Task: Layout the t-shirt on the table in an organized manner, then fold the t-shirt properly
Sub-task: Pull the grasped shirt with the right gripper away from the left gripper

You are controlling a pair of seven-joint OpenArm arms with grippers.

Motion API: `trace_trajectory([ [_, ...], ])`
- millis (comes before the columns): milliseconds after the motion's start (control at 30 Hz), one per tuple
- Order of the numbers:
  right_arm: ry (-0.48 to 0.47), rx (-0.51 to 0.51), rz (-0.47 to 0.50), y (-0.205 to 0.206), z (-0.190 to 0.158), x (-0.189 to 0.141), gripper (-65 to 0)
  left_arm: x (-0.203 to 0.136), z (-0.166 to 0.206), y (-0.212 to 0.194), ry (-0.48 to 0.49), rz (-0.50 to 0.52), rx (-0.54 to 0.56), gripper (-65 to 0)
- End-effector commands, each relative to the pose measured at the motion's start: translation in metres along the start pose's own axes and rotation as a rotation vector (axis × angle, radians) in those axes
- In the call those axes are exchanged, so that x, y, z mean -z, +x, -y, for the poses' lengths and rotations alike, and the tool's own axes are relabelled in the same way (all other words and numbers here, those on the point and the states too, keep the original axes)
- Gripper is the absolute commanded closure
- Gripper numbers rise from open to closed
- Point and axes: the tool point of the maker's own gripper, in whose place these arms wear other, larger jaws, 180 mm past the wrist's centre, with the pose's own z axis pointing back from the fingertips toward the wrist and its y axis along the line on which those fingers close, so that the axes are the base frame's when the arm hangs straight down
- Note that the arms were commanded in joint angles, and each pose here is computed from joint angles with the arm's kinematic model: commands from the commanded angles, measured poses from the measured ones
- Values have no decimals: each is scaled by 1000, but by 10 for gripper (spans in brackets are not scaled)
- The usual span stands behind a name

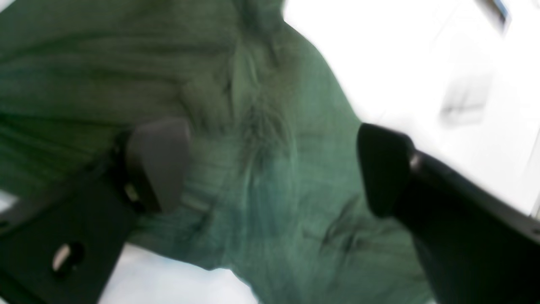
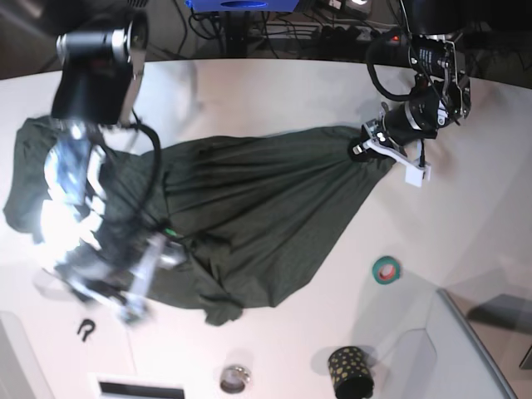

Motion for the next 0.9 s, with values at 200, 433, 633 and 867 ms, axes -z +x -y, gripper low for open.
trace_trajectory([
  [200,-171,696,75,-141,85,-78,-578,-7,-2,14,-2,31,23,0],
  [433,-153,1230,115,-218,87,-88,-539,-3,4,7,-9,-23,90,0],
  [633,-156,1315,147,-235,96,-68,-530,-3,18,11,-30,-14,130,0],
  [867,-169,1383,107,-265,90,-71,-530,-7,20,23,-2,19,114,0],
])
